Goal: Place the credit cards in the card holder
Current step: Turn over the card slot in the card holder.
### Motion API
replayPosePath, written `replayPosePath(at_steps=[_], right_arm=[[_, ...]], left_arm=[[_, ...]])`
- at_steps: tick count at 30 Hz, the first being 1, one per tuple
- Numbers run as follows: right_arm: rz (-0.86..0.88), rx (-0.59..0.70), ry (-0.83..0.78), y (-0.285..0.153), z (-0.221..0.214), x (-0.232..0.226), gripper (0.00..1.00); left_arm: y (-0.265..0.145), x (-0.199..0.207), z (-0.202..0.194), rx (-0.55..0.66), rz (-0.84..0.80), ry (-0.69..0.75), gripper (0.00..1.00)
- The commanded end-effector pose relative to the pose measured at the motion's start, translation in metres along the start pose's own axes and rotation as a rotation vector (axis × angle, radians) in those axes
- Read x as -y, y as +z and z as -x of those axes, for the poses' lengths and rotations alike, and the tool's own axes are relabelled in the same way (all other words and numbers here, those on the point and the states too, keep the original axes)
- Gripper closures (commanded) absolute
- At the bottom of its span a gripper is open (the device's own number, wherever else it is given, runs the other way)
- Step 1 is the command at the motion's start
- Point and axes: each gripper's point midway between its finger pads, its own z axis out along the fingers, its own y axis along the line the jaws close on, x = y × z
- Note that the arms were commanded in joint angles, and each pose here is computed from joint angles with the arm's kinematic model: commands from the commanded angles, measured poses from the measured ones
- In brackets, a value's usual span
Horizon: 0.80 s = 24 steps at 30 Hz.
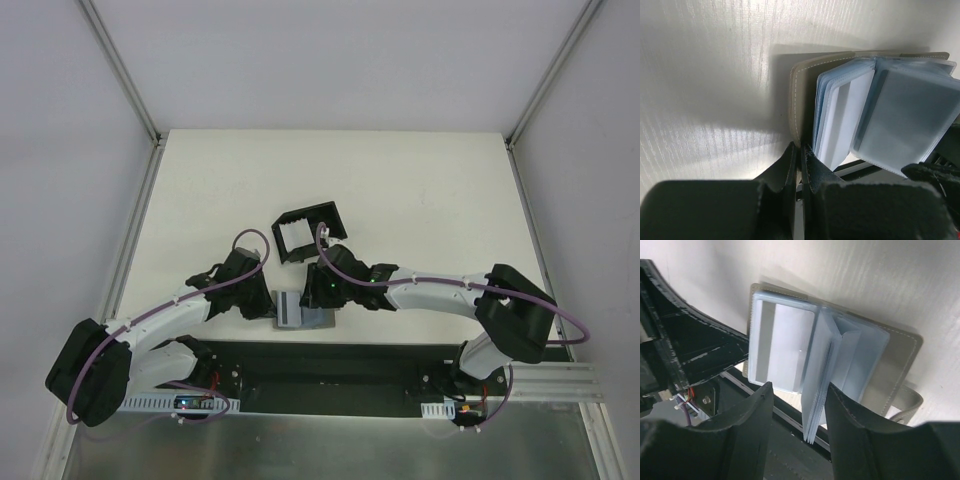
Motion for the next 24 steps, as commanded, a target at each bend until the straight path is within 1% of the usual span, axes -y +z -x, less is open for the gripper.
replayPosePath(at_steps=[1, 4, 7, 24], right_arm=[[0.131, 0.046, -0.046, -0.009, 0.018, -0.043, 0.52], [0.148, 0.047, -0.075, -0.011, 0.018, -0.050, 0.51], [0.150, 0.052, -0.088, -0.011, 0.019, -0.051, 0.49], [0.128, 0.001, -0.077, 0.002, 0.010, -0.047, 0.46]], left_arm=[[0.002, -0.003, -0.001, 0.001, 0.009, 0.025, 1.00], [0.003, -0.004, -0.001, 0.001, 0.011, 0.026, 1.00], [0.002, -0.004, -0.001, 0.002, 0.010, 0.026, 1.00], [0.002, -0.003, 0.000, 0.002, 0.008, 0.028, 1.00]])
